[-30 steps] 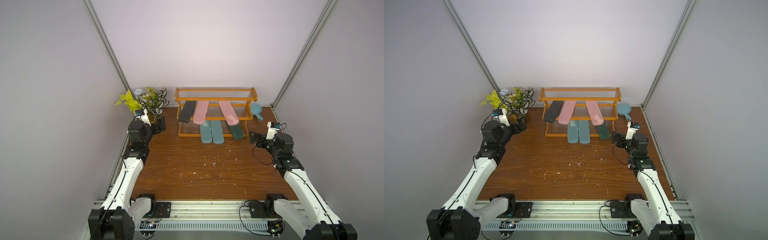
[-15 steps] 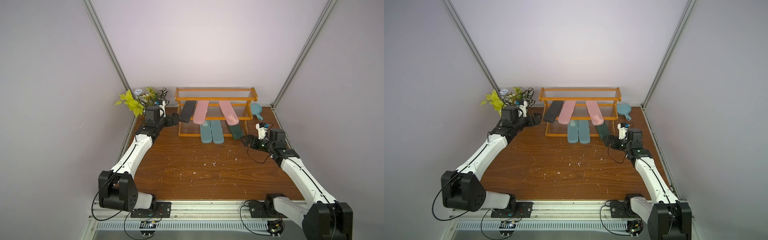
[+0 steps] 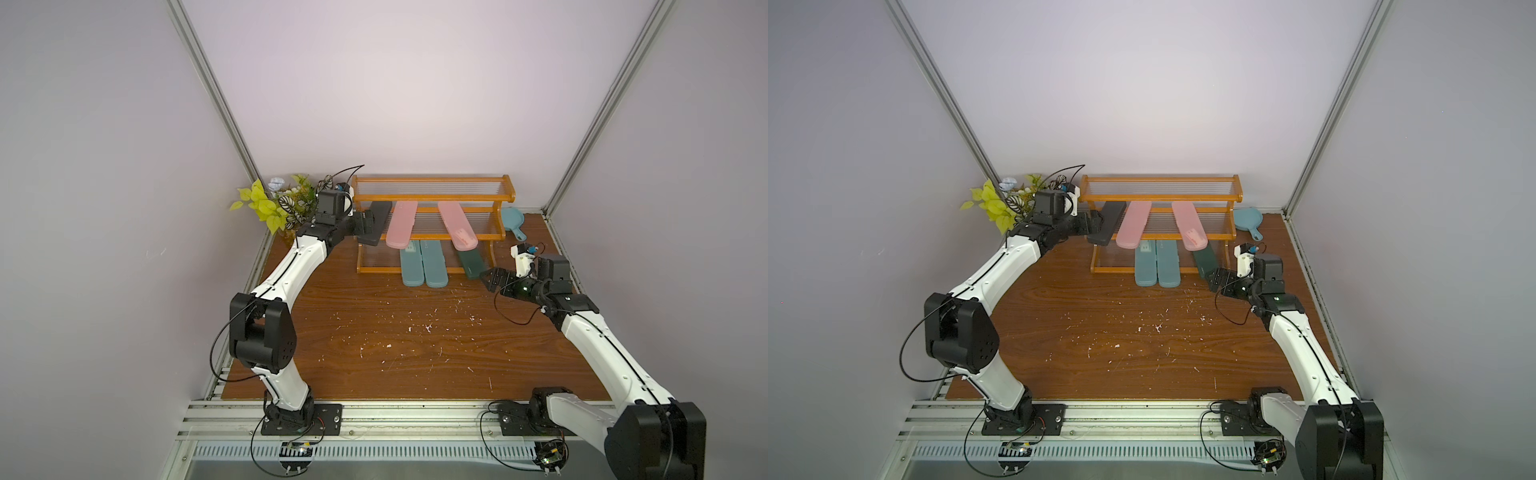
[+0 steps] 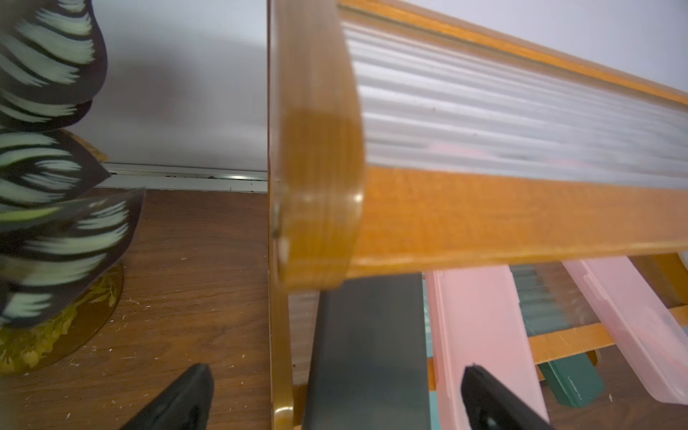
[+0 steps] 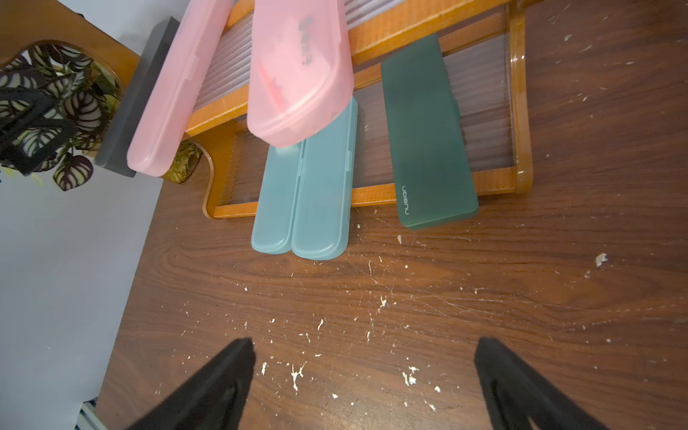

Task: Remove the pencil cases from the shelf
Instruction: Pick up the pencil case from the shelf.

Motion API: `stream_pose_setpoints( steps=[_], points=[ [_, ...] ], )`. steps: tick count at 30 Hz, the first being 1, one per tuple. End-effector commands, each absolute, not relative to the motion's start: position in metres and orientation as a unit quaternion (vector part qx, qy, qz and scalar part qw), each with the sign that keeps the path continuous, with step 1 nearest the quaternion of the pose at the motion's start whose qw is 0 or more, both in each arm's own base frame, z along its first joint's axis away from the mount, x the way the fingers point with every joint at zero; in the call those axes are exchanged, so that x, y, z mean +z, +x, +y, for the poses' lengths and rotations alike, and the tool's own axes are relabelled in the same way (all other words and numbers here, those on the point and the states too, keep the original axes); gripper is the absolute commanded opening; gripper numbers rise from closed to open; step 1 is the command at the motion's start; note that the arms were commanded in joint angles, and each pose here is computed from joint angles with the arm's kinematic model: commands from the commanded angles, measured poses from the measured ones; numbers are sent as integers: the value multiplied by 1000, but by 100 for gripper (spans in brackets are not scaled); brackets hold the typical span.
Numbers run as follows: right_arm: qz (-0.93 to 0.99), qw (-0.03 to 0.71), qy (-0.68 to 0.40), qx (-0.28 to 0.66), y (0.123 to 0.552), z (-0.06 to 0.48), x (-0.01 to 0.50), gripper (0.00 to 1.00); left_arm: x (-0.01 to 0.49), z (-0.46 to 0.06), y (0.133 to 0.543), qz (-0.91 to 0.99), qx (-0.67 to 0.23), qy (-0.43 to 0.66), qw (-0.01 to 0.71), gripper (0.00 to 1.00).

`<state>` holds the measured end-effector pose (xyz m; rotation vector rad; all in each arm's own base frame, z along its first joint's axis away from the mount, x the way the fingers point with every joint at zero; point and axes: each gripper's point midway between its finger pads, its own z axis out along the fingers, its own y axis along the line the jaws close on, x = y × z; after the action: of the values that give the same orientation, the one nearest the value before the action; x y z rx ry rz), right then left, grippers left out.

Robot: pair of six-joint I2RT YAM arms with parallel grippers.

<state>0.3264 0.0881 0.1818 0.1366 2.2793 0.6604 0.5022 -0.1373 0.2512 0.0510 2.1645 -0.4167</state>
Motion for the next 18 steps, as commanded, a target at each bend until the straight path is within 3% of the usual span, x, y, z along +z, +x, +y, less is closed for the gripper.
stream_pose_setpoints(
  steps=[1, 18],
  points=[
    [880, 401, 45, 251, 332, 87, 205, 99, 250, -145, 502, 883, -164, 28, 440, 99],
    [881, 402, 53, 243, 332, 84, 202, 99, 226, -166, 501, 899, -143, 37, 413, 97]
  ],
)
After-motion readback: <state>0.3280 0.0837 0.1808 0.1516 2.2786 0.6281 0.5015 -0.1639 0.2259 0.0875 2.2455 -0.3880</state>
